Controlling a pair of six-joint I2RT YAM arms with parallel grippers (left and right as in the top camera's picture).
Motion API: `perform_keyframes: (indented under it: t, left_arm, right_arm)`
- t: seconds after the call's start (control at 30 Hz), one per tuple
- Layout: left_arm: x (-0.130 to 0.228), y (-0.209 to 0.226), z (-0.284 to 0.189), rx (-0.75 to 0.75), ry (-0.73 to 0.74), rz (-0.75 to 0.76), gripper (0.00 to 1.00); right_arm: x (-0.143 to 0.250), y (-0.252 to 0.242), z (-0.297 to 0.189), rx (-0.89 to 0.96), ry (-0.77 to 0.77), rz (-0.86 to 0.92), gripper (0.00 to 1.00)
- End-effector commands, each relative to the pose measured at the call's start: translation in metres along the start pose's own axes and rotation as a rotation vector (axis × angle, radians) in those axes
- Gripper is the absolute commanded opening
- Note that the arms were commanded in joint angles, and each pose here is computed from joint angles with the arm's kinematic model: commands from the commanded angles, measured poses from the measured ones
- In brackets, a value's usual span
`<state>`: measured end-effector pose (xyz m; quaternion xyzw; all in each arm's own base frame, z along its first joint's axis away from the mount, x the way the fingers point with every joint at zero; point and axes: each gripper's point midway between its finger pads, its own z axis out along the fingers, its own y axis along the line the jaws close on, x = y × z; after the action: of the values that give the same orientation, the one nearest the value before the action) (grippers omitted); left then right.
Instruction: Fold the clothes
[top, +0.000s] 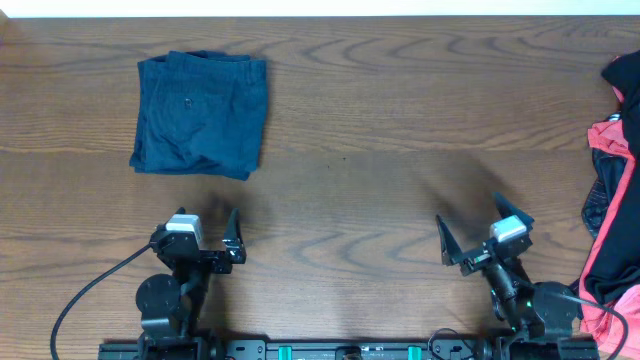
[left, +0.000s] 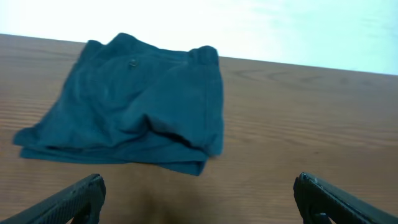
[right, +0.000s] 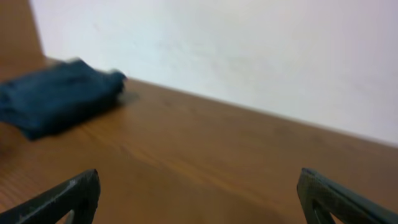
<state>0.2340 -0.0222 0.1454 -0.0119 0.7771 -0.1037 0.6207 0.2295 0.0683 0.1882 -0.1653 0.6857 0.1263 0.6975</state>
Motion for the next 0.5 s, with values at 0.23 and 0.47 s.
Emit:
perform_keyframes:
  t: [0.23,0.47]
  left_arm:
    - [-0.095,-0.038,-0.029,0.126,-0.109,-0.009,0.98]
    - [-0.118,-0.048,-0.004,0.128,0.260,-0.157,0.98]
  right_arm:
    - [-0.081,0.004,-0.006,-0.031,-0.077,0.159,0.99]
    - [-0.069,-0.016,0.036,-0.008,0.281,0.302,0.99]
